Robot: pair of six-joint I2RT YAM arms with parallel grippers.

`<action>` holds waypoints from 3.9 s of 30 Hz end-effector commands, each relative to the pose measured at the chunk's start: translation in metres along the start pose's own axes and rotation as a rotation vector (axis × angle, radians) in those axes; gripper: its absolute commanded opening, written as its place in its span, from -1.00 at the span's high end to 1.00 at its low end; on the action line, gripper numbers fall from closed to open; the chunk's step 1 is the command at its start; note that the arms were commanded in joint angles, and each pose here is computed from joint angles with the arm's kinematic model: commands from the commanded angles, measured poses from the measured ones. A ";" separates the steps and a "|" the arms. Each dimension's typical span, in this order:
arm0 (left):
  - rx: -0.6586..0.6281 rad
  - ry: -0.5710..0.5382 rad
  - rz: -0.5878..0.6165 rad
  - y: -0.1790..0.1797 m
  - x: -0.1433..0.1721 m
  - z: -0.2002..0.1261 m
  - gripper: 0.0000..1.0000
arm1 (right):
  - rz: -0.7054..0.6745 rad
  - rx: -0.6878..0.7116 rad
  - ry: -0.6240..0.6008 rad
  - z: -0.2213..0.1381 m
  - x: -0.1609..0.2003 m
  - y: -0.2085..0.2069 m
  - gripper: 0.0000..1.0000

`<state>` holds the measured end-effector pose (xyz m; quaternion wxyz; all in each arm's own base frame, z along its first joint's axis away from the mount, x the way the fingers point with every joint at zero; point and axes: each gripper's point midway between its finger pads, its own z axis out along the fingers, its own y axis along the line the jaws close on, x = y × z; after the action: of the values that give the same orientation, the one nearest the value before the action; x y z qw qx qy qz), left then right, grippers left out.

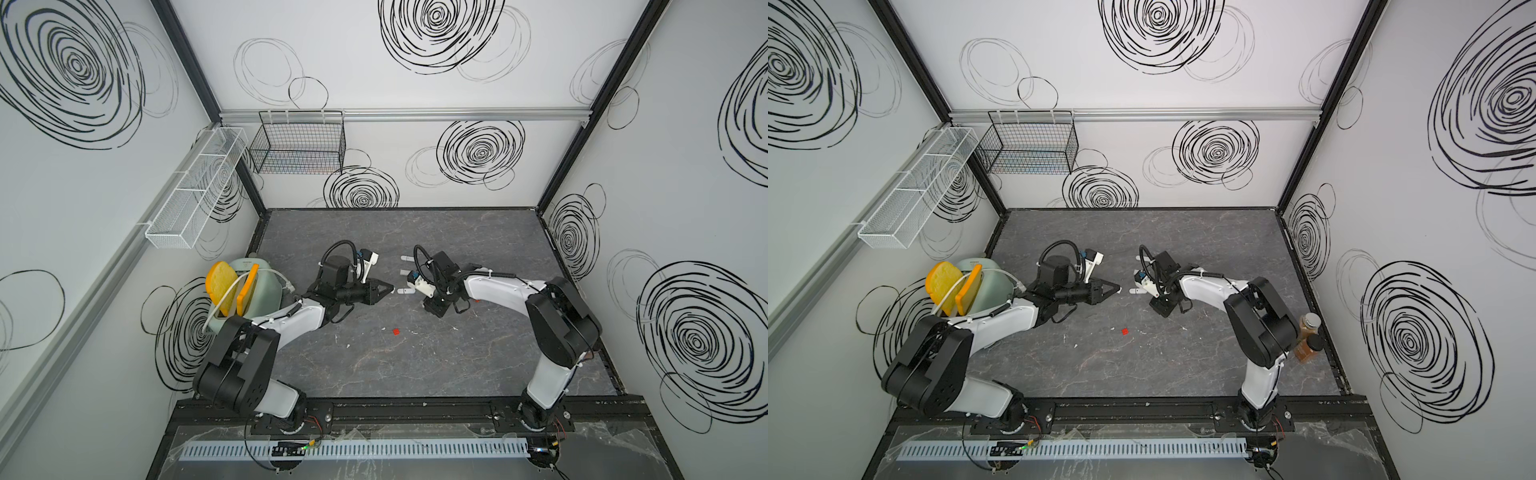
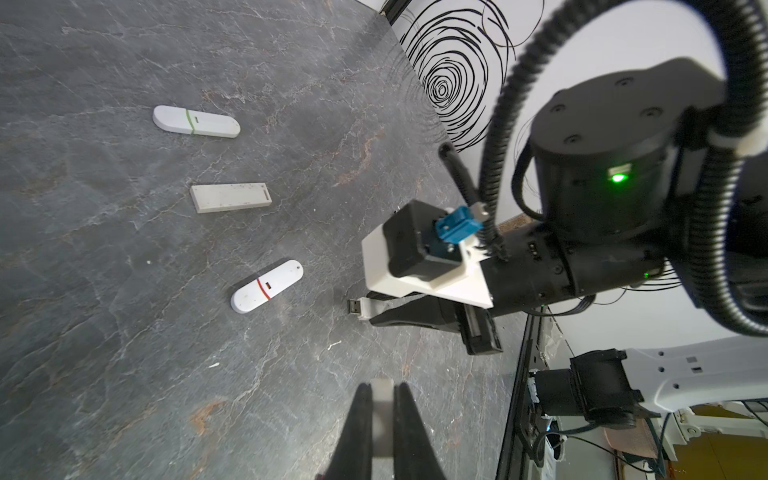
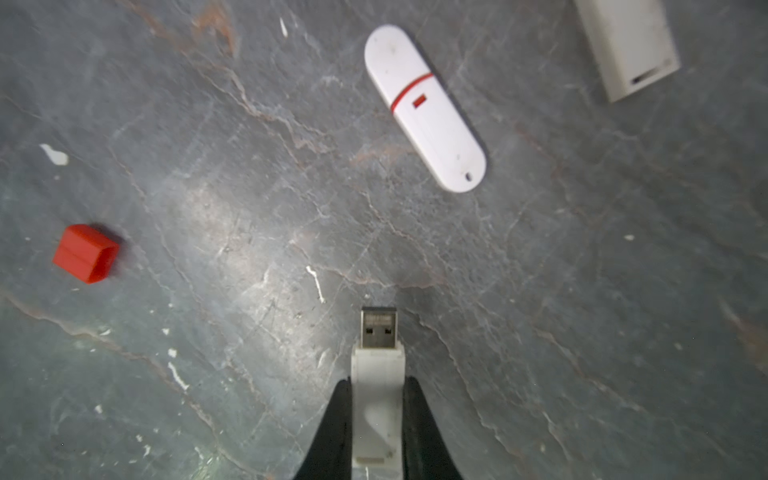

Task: Close the usb drive cover
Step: Pick up the USB drive from the center of the board, then close the cover of the USB drive, then place the USB drive at the center of the board.

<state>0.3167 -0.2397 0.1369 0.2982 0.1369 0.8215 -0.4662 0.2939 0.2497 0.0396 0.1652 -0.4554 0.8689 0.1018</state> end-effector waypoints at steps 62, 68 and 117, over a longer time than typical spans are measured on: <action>0.216 0.166 -0.024 -0.062 0.021 0.033 1.00 | -0.369 0.151 -0.849 -0.117 -0.075 0.082 1.00; 0.213 0.166 -0.018 -0.063 0.024 0.034 1.00 | -0.422 0.161 -0.896 -0.124 -0.096 0.100 1.00; 0.053 -0.008 -0.127 -0.015 0.002 0.019 1.00 | -0.235 0.375 -0.881 -0.176 -0.022 0.030 -0.34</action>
<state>0.3073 -0.2634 0.1253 0.2352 0.0988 0.8255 -0.5035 0.2478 0.2445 0.2180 0.6195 -0.4397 0.6395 0.1177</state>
